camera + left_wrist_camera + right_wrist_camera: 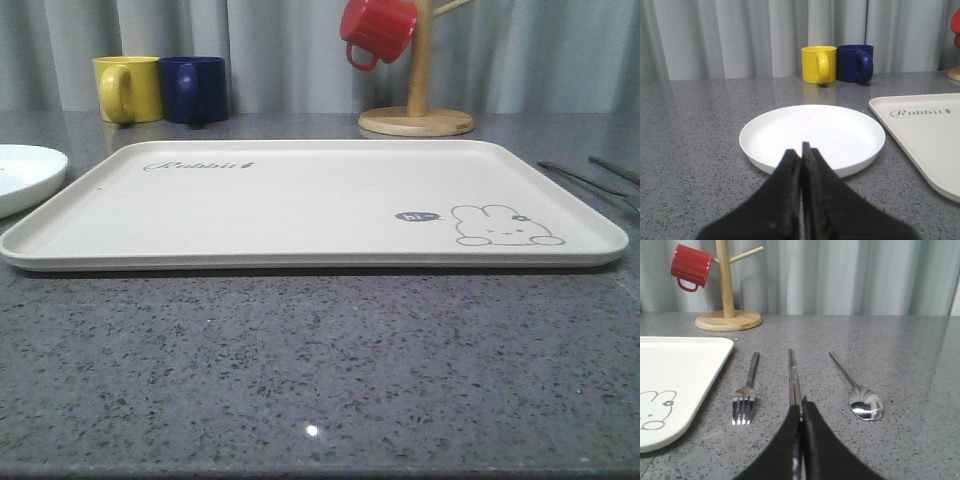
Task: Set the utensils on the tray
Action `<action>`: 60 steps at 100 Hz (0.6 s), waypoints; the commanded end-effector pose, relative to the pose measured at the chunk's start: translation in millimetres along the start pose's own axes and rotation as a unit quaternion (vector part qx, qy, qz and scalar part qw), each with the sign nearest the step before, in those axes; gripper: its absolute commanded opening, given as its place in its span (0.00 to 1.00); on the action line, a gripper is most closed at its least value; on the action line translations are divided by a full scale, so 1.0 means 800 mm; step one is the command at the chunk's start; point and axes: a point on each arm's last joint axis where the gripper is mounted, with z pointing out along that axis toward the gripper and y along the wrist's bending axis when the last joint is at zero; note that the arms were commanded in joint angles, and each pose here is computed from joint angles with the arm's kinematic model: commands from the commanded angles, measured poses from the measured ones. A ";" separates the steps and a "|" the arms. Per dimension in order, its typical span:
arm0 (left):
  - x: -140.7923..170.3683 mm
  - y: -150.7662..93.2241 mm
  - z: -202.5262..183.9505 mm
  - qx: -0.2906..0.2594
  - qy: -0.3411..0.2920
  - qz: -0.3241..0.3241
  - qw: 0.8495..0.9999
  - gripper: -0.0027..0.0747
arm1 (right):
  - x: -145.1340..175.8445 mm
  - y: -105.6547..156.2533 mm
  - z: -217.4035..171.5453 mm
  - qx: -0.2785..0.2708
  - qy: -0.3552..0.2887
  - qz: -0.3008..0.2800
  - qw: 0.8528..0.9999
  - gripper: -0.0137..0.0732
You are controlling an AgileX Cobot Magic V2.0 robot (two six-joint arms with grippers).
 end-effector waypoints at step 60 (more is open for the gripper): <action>-0.084 -0.003 -0.013 0.003 -0.043 -0.024 0.999 0.01 | -0.012 0.000 -0.003 0.000 -0.053 -0.009 0.999 0.08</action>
